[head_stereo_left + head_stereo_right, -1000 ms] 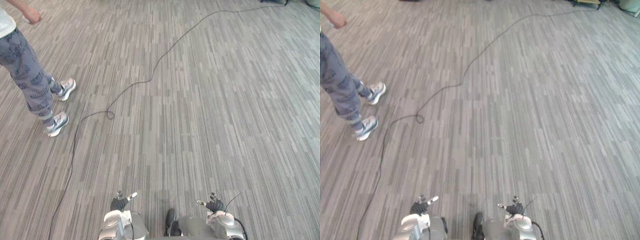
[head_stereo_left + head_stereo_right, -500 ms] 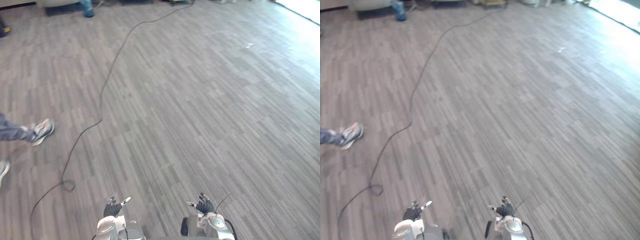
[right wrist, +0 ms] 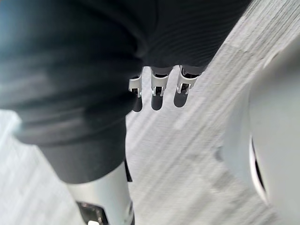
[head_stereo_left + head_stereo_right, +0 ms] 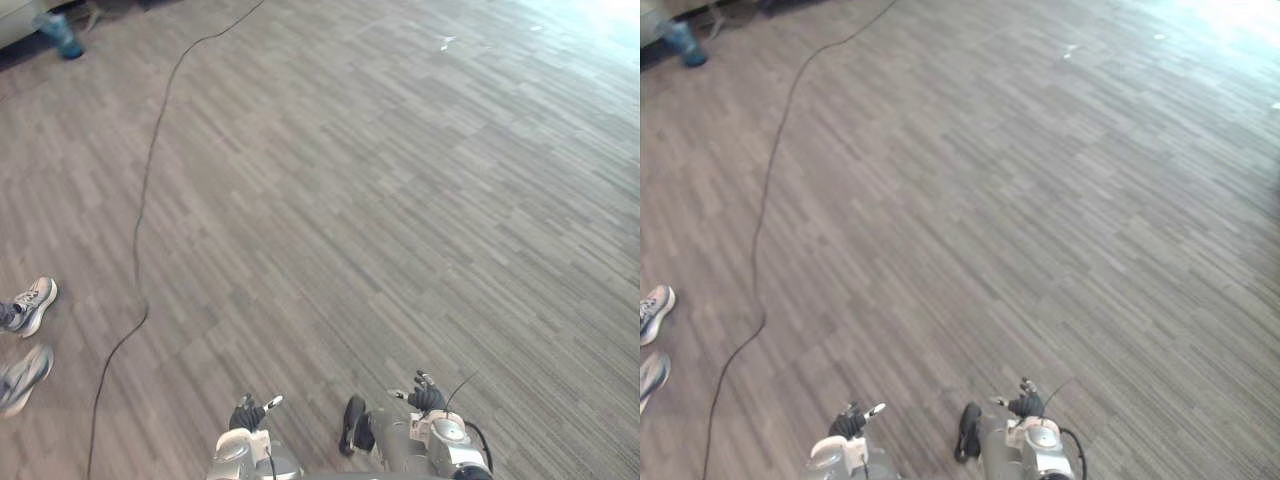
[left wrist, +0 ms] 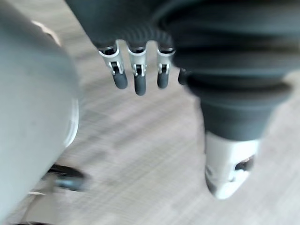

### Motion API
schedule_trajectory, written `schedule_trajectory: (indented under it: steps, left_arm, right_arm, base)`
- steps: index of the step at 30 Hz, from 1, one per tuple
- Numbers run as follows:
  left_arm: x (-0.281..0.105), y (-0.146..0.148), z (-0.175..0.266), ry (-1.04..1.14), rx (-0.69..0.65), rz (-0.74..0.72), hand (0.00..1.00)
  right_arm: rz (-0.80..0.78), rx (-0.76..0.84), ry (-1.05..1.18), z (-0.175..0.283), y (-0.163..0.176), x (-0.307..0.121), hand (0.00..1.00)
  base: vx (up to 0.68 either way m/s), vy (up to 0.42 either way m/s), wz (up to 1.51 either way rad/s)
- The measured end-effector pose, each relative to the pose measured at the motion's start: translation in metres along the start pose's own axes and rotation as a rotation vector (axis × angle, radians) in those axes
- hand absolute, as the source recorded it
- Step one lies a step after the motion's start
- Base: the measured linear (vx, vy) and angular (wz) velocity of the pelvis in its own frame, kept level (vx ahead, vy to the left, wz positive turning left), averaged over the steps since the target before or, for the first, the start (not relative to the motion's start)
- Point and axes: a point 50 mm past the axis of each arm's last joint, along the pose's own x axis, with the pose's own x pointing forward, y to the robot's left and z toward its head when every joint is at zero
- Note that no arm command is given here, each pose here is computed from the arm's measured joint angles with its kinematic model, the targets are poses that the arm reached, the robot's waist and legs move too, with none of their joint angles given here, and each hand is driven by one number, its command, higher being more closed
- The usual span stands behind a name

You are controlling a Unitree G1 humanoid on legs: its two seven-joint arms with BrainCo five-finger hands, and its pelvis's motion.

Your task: Pick up cushions and gather them together orderly.

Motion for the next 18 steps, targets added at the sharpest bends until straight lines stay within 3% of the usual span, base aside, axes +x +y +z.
schedule_trajectory:
  steps: [11,18]
  left_arm:
    - [-0.004,0.022,-0.011,0.025,0.003,0.055,0.0]
    - [-0.002,0.008,-0.023,0.111,0.085,-0.005,0.0]
  right_arm:
    - [-0.006,-0.017,0.119,-0.033,-0.002,-0.007,0.0]
    - [-0.007,-0.06,-0.015,0.0,-0.013,0.001,0.0]
  base:
    - [0.66,0.307,-0.84]
    - [0.56,0.099,-0.21]
